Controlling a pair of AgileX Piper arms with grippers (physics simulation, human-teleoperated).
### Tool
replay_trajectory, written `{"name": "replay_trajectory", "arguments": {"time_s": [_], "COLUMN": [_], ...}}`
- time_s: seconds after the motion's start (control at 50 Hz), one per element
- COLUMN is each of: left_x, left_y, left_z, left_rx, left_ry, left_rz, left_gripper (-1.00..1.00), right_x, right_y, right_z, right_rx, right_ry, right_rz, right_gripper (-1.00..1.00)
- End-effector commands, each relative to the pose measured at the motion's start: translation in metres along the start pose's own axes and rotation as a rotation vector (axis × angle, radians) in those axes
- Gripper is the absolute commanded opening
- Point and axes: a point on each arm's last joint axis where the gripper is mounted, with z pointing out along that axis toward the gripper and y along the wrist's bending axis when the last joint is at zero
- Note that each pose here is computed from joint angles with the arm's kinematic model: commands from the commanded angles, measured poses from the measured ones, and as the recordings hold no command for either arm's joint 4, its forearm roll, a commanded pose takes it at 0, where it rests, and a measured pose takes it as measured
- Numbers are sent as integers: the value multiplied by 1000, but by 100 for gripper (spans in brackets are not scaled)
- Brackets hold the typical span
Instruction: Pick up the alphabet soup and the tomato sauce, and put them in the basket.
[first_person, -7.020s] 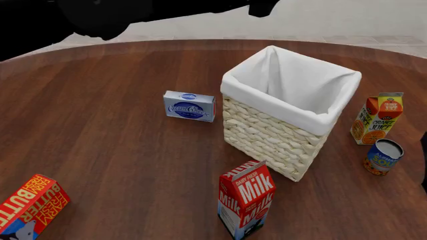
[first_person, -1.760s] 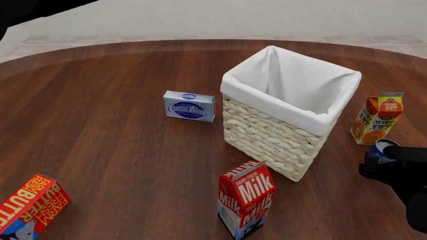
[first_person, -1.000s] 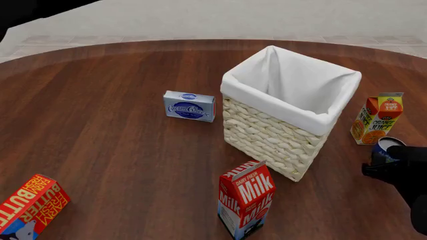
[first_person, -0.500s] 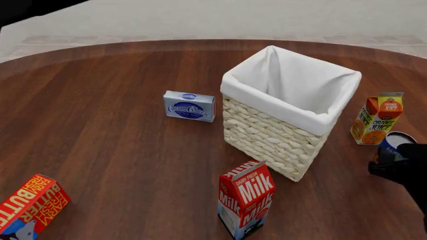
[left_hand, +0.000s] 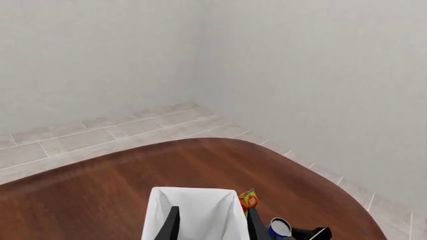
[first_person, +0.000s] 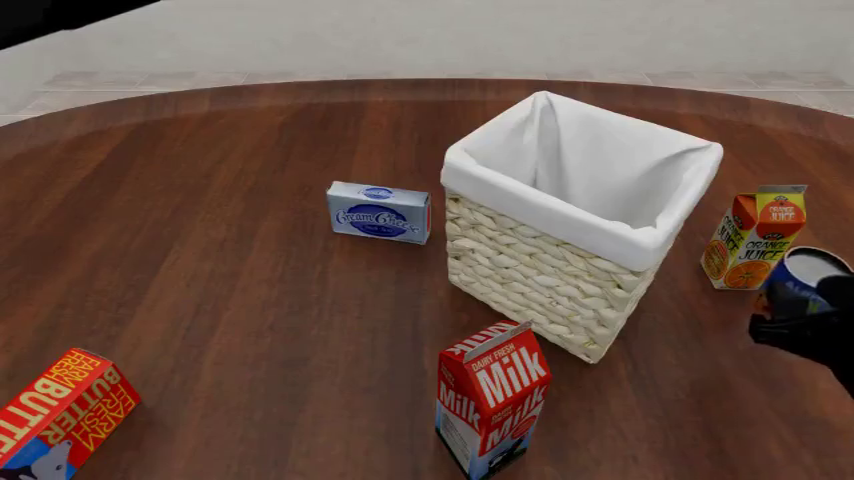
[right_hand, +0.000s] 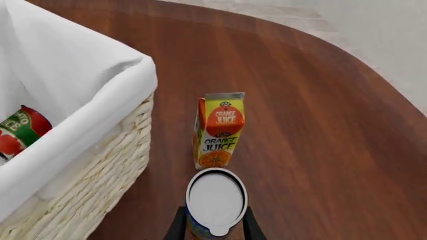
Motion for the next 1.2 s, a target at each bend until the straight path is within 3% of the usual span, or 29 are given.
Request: {"name": "replay_trajectory", "arguments": {"time_s": [0.02, 0.6, 1.06, 1.2], "left_x": [1, 2, 0, 0], "left_y": [0, -1, 0, 1], "left_z": [0, -2, -3, -3], "left_rx": [2, 8, 1, 0], "left_ry": [-3, -9, -13, -12], "left_rz": [-5, -12, -11, -10], "left_gripper": [100, 100, 100, 100], "right_x": [-20, -65, -108, -122], "right_y": [0, 0, -1, 0], "right_z": [-24, -88, -99, -96], "right_rx": [-15, -68, -112, -125], "right_ry": [-50, -166, -233, -249], "right_rz": [16, -21, -37, -67], "right_gripper": [-100, -100, -100, -100]}}
